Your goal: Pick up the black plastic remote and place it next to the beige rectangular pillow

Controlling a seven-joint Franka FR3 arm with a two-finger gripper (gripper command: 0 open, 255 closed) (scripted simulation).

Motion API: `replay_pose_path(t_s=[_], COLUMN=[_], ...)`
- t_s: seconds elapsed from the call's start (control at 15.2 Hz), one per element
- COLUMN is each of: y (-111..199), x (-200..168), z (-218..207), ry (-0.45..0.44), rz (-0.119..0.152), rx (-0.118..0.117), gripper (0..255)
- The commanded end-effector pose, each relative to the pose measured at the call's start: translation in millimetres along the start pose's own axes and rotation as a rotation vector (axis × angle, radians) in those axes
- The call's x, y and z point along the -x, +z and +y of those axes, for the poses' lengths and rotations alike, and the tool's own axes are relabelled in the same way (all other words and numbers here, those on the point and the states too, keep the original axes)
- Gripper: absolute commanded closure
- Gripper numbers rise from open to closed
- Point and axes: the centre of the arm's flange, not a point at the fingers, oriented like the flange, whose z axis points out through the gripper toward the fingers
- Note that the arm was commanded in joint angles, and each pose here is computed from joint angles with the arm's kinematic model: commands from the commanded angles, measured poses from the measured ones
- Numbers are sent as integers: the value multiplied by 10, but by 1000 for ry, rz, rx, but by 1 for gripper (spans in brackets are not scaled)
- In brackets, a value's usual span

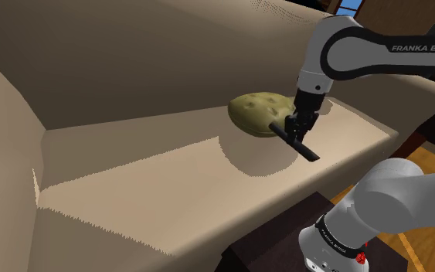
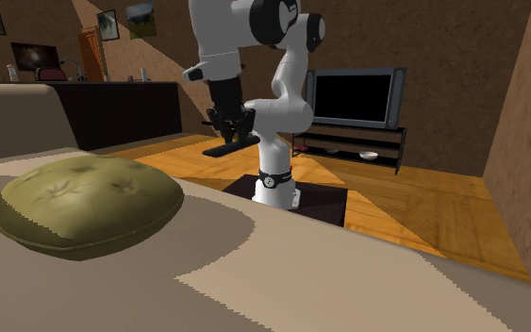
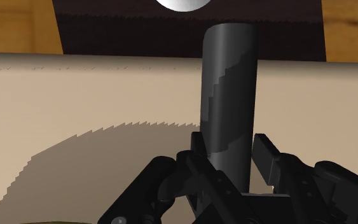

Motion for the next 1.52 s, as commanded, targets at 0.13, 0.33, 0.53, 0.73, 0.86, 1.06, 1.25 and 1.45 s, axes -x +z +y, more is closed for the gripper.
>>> replay_pose_path(t_s=[0.13,0.33,0.53,0.73,0.86,1.06,1.25,1.45], y=[209,364,519,674,777,932,1087,1184], x=[-47,-79,-112,-144,-166,-198,-231,-251], z=[0,1,2,4,4,6,7,8], ry=[0,0,0,0,0,0,0,0], rz=[0,0,0,0,0,0,0,0], rx=[0,0,0,0,0,0,0,0], gripper=[255,255,255,255,255,255,255,255])
